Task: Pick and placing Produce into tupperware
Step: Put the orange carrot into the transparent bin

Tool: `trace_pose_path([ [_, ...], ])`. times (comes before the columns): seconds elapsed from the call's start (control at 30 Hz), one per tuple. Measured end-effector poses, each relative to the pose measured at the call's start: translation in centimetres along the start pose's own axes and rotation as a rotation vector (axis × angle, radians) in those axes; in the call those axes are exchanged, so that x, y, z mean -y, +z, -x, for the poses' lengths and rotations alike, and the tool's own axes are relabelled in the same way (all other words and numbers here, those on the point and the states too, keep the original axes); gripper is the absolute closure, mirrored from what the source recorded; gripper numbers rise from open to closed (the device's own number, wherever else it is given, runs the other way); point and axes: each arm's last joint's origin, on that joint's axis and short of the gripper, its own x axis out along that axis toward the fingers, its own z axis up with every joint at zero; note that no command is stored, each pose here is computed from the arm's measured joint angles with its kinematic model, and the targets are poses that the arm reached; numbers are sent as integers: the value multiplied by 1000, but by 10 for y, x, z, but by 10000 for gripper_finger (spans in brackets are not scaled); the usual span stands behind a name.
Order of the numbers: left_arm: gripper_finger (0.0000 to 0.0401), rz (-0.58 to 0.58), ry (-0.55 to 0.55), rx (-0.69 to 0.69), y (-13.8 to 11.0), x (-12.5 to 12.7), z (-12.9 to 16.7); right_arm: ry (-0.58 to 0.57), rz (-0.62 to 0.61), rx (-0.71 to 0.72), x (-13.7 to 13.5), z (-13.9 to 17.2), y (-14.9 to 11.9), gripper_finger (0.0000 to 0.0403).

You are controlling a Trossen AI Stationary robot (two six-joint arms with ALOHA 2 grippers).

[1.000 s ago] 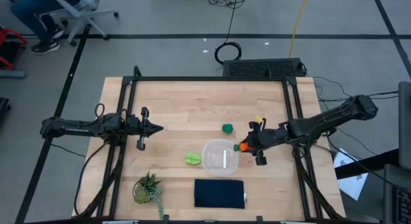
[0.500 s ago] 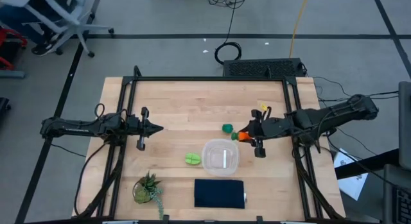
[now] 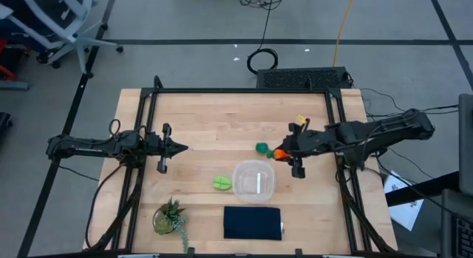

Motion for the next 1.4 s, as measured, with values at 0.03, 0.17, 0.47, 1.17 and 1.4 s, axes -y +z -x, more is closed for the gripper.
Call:
trace_pose_path([
  [0.03,400,0,0,0,0,0,0,10,-1,-7,0,-5,1,259],
  [0.17,400,0,0,3,0,0,0,4,3,-39,0,-25,3,257],
  [0.47,400,0,0,2,0,0,0,53,21,-81,-4,-50,23,257],
  [1.17,400,0,0,-1,0,0,0,109,38,-196,-10,-85,23,256],
  [1.4,400,0,0,0,0,0,0,118,45,-274,-11,-97,16,257],
])
